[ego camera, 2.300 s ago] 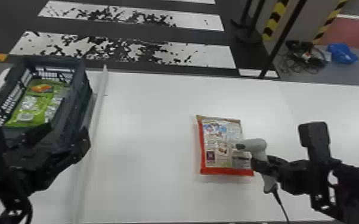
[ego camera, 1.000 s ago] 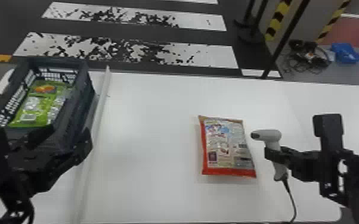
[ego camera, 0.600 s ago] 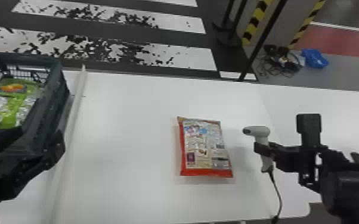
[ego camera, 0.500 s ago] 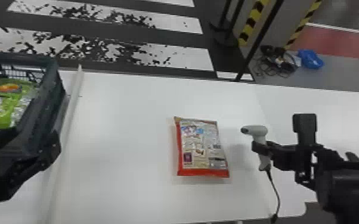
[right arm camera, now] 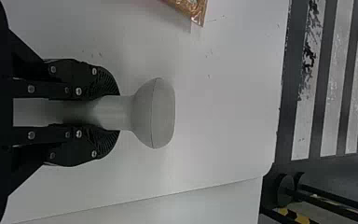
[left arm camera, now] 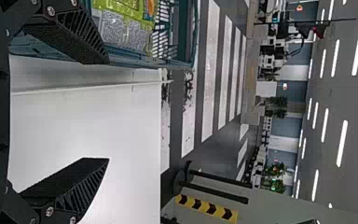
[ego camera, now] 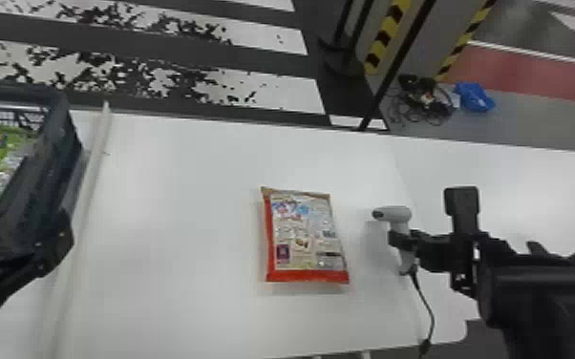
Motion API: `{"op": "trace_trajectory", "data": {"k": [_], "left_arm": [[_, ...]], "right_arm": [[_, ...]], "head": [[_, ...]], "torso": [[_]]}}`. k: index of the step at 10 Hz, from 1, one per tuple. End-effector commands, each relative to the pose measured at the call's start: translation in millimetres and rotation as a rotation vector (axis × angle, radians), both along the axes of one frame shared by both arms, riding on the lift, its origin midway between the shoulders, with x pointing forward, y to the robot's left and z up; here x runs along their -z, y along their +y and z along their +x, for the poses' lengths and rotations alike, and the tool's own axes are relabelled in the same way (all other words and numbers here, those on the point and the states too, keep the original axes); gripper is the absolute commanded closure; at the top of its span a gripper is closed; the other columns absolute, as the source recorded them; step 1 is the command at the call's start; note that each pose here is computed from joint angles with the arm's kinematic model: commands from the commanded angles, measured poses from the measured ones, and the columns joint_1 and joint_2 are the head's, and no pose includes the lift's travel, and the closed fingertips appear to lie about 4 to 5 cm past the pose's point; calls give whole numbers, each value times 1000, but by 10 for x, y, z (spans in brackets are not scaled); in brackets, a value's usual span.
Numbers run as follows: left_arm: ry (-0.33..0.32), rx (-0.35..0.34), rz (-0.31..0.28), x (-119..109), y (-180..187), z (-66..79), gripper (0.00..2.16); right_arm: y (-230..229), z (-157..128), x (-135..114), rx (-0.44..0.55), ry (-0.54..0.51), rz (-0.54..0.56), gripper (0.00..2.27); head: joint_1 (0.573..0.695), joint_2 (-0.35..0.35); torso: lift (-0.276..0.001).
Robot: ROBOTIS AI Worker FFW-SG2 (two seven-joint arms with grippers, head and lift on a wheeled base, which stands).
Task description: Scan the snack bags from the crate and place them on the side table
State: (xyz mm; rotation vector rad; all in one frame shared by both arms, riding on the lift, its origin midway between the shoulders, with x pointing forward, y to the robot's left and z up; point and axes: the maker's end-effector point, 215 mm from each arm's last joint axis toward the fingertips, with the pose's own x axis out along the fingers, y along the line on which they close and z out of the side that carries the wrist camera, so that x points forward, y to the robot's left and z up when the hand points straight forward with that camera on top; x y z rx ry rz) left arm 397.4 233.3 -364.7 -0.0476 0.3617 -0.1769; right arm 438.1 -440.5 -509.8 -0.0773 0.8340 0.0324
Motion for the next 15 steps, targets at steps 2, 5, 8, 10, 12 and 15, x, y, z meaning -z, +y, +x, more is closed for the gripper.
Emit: {"op": "trace_trajectory", "data": {"k": [2,5,8,10,12,15], "left_arm": [[-1,1,1,-9,0,-3,140],[3,2,0,5,-2,-11,140],[3,2,-1,5,-6,-12,140],[1,0,-1,2,1,-14,140],[1,-1,-3,2,0,-14,140],[3,-1,-1,11,3,-16,140]], "right_arm": [[-3,5,68,-4,8,-4,2236],[27,10,96,-7,9,-10,1794],[3,44,27,8,-40,-29,188],[-3,4,-167,20,-82,-24,66],[201,-96,-426,8,-131,57,66],[687,-372,-407,-42,-41,334,66]], "head": [[695,-275],[695,-274],[695,-271],[695,-274],[695,-274],[695,-224]], "torso": [[-94],[-94],[-94],[-94],[-94],[-94]]}}
